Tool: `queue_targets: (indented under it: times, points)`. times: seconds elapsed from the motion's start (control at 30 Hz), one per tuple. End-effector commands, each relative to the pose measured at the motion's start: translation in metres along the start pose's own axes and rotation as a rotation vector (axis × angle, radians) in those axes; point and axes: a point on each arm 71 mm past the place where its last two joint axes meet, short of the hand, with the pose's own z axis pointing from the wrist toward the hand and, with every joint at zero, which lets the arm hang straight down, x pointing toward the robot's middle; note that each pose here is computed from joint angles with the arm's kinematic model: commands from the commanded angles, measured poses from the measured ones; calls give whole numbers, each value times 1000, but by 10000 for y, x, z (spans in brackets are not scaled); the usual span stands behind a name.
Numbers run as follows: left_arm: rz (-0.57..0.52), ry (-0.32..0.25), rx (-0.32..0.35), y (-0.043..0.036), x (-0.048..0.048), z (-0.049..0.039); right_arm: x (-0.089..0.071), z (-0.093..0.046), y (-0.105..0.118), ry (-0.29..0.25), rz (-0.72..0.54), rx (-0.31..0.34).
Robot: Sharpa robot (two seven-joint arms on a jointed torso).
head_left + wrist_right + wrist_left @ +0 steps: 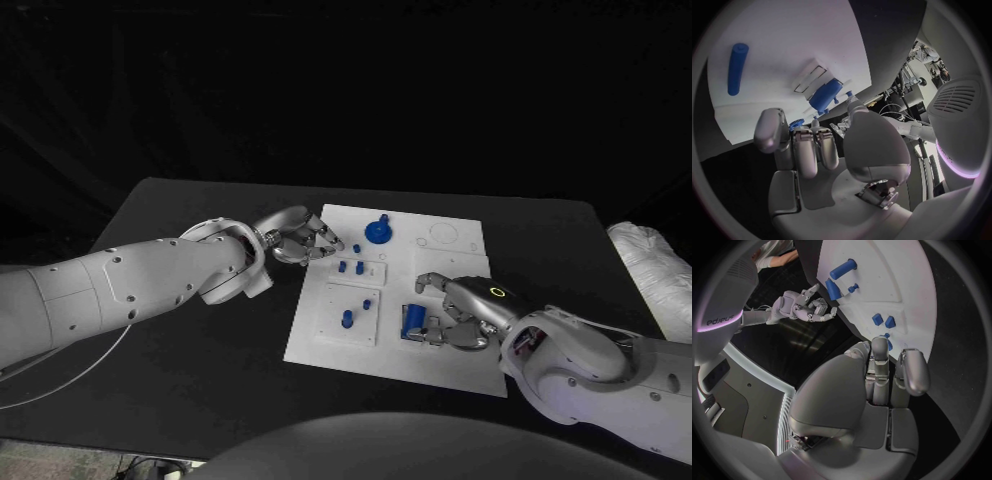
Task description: Assemble the parts on the task board
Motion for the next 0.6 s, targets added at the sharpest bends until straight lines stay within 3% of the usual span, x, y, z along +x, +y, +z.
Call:
queue_targets:
  times: [0.03,0.6]
  points:
    - [-3,7,9,-17,14,4,27,9,-24,8,-44,32]
    - [-8,24,3,-19,35,15,146,50,5,86,-52,39]
